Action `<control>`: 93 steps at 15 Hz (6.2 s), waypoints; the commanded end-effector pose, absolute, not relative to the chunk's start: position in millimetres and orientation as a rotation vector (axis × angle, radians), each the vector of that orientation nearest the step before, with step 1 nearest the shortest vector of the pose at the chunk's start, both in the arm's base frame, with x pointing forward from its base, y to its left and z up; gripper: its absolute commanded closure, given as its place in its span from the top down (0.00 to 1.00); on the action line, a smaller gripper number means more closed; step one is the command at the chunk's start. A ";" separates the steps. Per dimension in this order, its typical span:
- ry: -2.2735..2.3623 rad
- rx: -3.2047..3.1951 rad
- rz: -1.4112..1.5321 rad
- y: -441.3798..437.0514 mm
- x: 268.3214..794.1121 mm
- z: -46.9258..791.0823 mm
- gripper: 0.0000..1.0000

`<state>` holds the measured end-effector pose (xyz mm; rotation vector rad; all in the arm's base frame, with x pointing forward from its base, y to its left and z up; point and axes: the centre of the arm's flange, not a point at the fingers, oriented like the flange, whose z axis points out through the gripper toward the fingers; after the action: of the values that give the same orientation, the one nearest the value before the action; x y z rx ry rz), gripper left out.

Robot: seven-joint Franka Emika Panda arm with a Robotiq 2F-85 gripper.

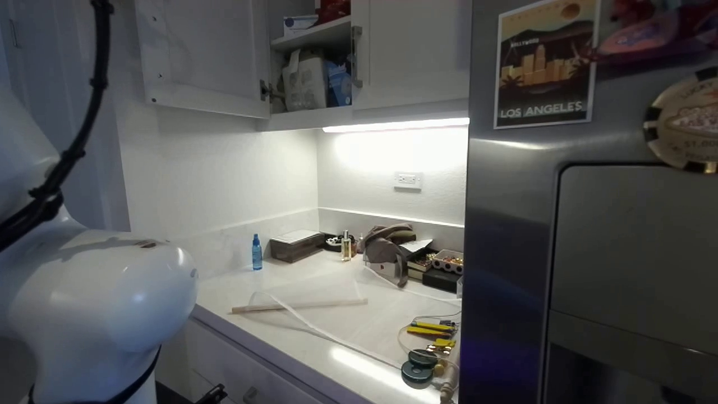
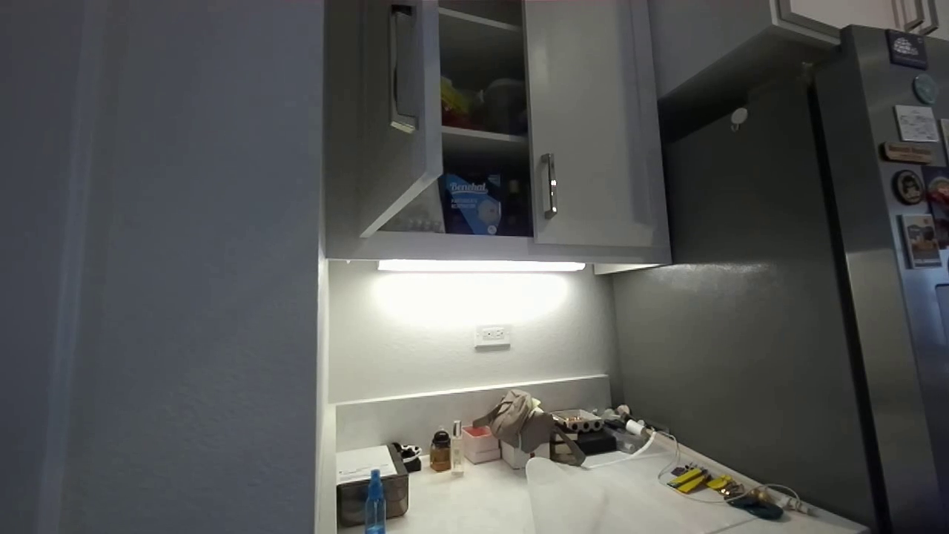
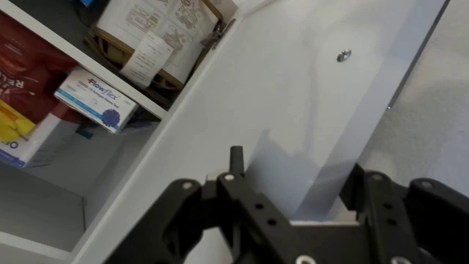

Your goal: Open the left and right cabinet doors, then close the right and left cabinet doors

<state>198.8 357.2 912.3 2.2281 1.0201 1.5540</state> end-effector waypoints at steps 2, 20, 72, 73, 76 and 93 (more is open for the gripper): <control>0.975 2.202 1.440 330.6 175.2 904.1 0.98; 0.779 1.953 1.223 181.2 287.9 846.3 1.00; 0.487 1.698 1.274 126.6 471.1 796.8 0.00; 0.482 1.700 1.280 125.9 473.0 797.0 0.00; 0.480 1.706 1.284 124.8 478.0 795.7 0.00; 1.150 2.308 1.332 169.4 402.8 879.8 0.48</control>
<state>418.3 165.9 844.0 2.2368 1.0544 1.4427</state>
